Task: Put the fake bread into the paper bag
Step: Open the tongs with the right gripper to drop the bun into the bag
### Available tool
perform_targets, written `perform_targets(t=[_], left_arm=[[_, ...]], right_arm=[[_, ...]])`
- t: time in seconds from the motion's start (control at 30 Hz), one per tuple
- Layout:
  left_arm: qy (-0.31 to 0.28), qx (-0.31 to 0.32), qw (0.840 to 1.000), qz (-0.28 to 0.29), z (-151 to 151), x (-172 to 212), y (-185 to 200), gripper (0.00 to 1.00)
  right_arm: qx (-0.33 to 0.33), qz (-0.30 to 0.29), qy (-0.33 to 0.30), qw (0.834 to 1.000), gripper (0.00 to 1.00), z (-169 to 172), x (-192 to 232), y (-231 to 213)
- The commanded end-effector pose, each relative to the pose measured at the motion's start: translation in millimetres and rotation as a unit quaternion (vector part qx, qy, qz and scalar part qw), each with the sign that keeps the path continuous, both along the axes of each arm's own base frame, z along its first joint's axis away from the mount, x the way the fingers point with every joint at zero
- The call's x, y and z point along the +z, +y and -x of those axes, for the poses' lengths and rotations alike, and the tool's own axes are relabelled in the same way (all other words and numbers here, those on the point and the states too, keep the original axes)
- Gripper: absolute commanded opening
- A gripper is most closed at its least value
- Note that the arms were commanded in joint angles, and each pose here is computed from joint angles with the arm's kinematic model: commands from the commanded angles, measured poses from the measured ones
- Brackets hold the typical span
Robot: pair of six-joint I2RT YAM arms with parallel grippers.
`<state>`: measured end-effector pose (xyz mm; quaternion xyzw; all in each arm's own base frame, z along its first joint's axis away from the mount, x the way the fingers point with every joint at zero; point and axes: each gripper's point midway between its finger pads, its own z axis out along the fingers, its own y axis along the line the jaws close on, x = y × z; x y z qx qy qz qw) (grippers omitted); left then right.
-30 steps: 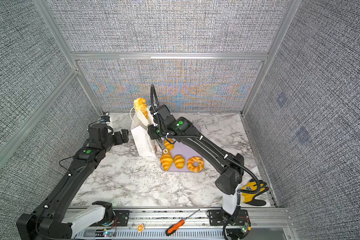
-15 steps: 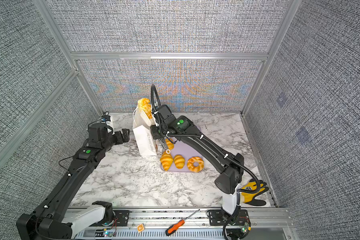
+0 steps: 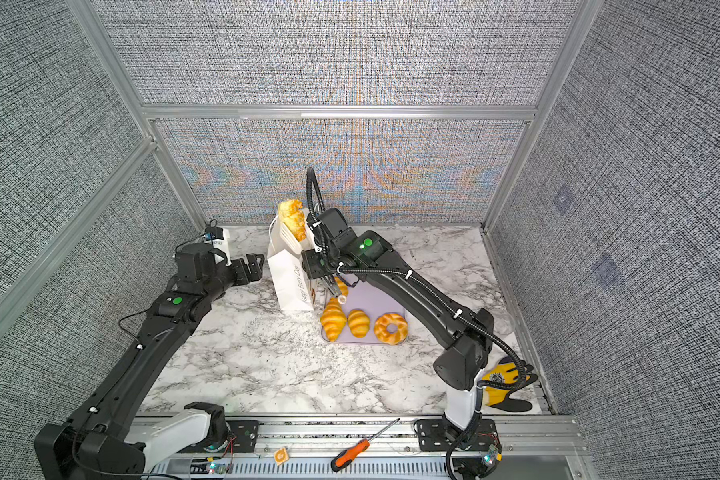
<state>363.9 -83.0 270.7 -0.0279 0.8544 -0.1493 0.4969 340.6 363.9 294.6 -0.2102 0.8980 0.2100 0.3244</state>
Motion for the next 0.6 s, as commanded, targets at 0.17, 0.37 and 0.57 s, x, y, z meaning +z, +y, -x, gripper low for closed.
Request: perform_targets(t=[0.17,0.37,0.57], left_arm=[[-0.023,-0.011,1.000,0.012,-8,16,-6,0.99],[-0.019,-0.011,1.000,0.012,-8,13,-6,0.99],[-0.015,-0.007,1.000,0.011,-8,10,-4,0.99]], right_arm=[[0.005,-0.016,-0.009,1.000,0.56,-1,9,3],[0.009,-0.016,-0.014,1.000,0.56,-1,16,4],[0.013,-0.014,-0.026,0.999,0.56,0,30,1]])
